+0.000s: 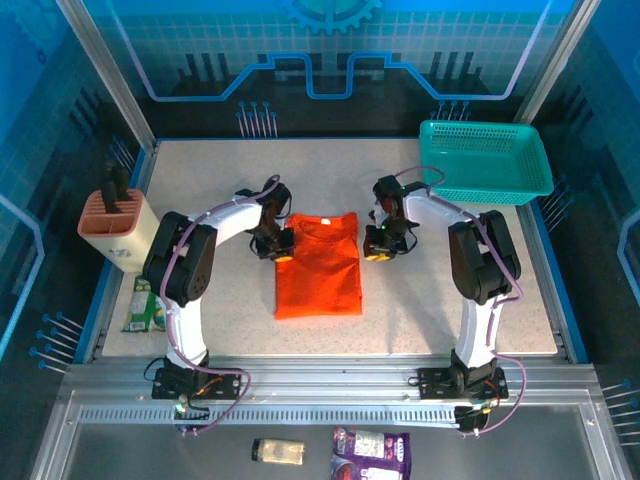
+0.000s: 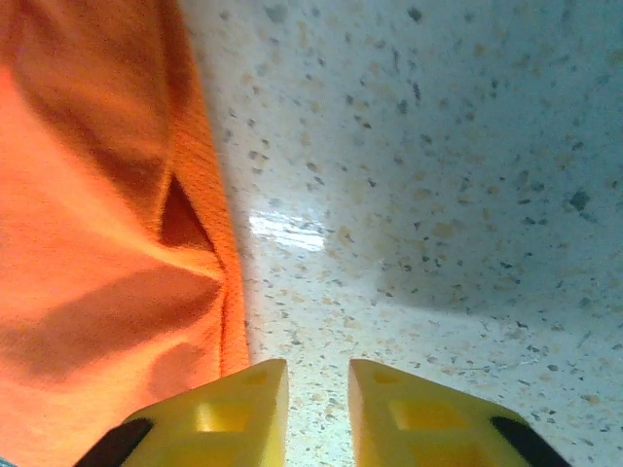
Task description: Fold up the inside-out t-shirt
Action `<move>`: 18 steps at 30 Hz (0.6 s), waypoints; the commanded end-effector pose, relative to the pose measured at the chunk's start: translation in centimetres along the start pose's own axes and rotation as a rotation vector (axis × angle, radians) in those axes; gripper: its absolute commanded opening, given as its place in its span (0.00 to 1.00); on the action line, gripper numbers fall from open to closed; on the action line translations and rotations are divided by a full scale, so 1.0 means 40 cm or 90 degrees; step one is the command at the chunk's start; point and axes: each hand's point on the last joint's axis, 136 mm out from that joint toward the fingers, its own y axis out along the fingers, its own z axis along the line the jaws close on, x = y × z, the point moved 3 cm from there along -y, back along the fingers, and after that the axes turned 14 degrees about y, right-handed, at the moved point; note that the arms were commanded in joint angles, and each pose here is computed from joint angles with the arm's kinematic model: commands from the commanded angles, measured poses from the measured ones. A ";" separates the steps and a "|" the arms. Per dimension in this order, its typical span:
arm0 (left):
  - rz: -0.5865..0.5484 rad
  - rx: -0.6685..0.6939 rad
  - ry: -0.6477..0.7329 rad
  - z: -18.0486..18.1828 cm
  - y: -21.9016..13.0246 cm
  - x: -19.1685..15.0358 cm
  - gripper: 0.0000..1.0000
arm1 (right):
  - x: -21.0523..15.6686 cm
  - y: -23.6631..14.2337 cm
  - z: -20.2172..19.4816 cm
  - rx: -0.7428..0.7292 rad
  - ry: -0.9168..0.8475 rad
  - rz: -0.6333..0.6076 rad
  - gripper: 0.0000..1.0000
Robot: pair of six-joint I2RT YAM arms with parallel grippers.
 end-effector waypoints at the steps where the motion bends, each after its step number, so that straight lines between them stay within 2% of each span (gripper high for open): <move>1: -0.051 -0.006 0.014 -0.014 -0.077 0.020 0.15 | 0.032 -0.038 0.046 0.064 0.007 -0.018 0.29; 7: -0.086 0.001 -0.025 0.033 -0.124 0.035 0.26 | 0.061 -0.012 0.094 0.096 -0.003 0.000 0.38; 11: -0.098 -0.018 -0.058 0.077 -0.124 0.052 0.32 | 0.068 -0.007 0.109 0.099 -0.008 0.004 0.39; 18: -0.094 -0.064 -0.073 0.083 -0.099 0.091 0.35 | 0.063 -0.011 0.105 0.089 -0.009 0.005 0.39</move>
